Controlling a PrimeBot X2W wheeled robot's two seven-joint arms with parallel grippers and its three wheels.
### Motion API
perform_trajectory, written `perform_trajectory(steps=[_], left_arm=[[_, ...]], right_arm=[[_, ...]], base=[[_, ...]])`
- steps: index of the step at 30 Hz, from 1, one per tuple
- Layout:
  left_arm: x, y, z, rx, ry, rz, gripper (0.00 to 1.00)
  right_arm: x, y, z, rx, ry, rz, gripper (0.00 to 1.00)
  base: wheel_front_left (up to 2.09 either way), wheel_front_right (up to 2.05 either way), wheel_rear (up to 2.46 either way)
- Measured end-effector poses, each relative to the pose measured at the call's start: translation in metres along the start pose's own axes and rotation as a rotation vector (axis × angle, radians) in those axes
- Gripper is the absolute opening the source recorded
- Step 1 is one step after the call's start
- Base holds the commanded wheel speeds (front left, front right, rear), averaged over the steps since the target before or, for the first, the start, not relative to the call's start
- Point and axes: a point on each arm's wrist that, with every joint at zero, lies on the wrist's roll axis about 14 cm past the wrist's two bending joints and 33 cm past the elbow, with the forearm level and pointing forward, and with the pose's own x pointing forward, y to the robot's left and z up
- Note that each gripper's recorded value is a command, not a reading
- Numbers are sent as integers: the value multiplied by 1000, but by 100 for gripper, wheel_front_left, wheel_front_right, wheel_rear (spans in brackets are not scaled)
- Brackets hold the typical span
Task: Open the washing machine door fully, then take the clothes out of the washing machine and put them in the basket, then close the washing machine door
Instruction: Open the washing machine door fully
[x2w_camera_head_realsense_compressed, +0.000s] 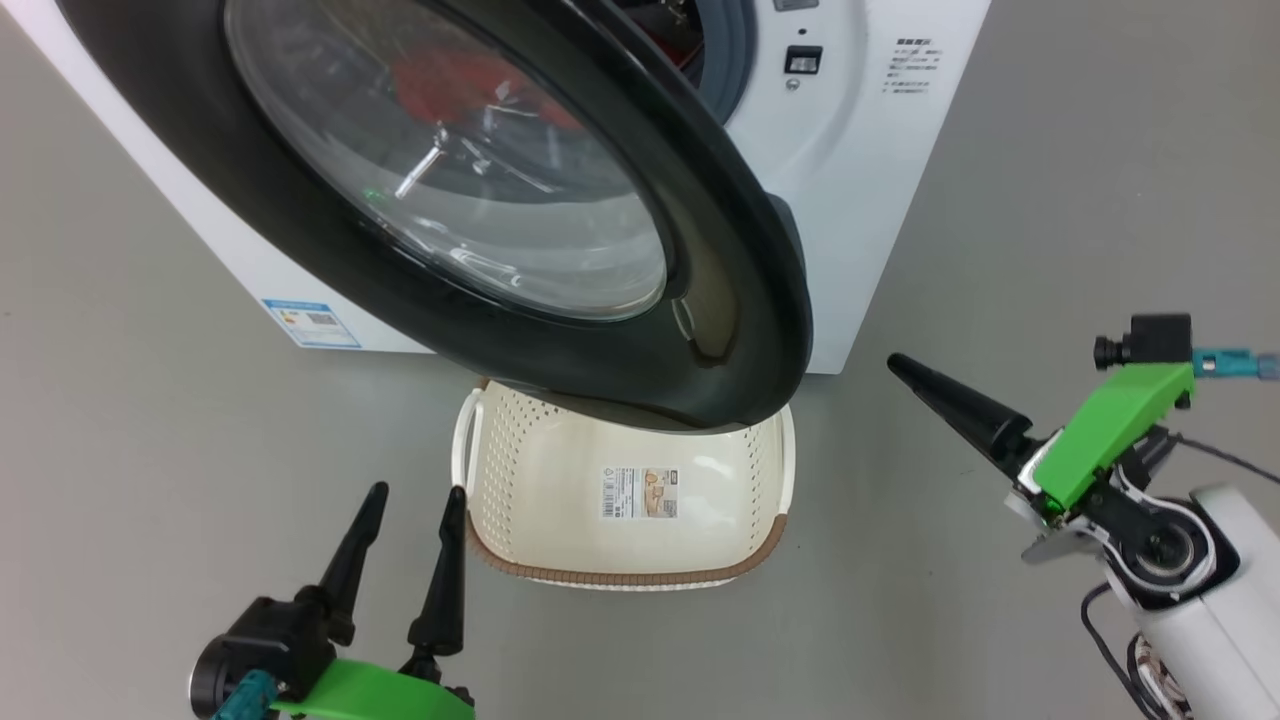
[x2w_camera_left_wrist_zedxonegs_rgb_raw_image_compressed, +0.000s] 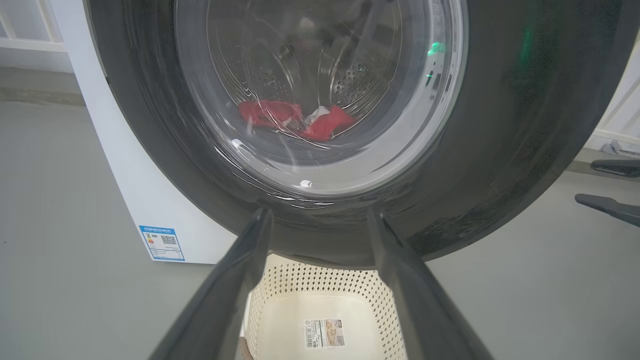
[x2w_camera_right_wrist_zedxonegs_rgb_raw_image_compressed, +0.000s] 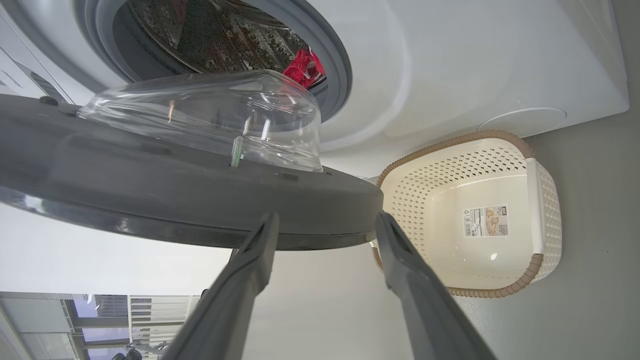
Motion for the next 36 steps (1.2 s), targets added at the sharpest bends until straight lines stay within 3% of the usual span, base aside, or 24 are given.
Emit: perform_trajectory(steps=[11, 20, 26, 36], left_arm=[[-5, 0, 1, 1, -3, -2, 100], [-9, -4, -2, 2, 6, -14, 100], [-7, -3, -5, 2, 13, -13, 100], [-7, -2, -4, 3, 11, -11, 100]], right_arm=[[-40, -46, -10, -62, -83, -151, 100], [-63, -62, -16, -144, -131, -216, 100], [-70, -69, -8, -323, -201, -250, 100], [-83, -75, -8, -511, -279, -260, 100]], base=[[0, 0, 0], [0, 0, 0], [0, 0, 0], [0, 0, 0]])
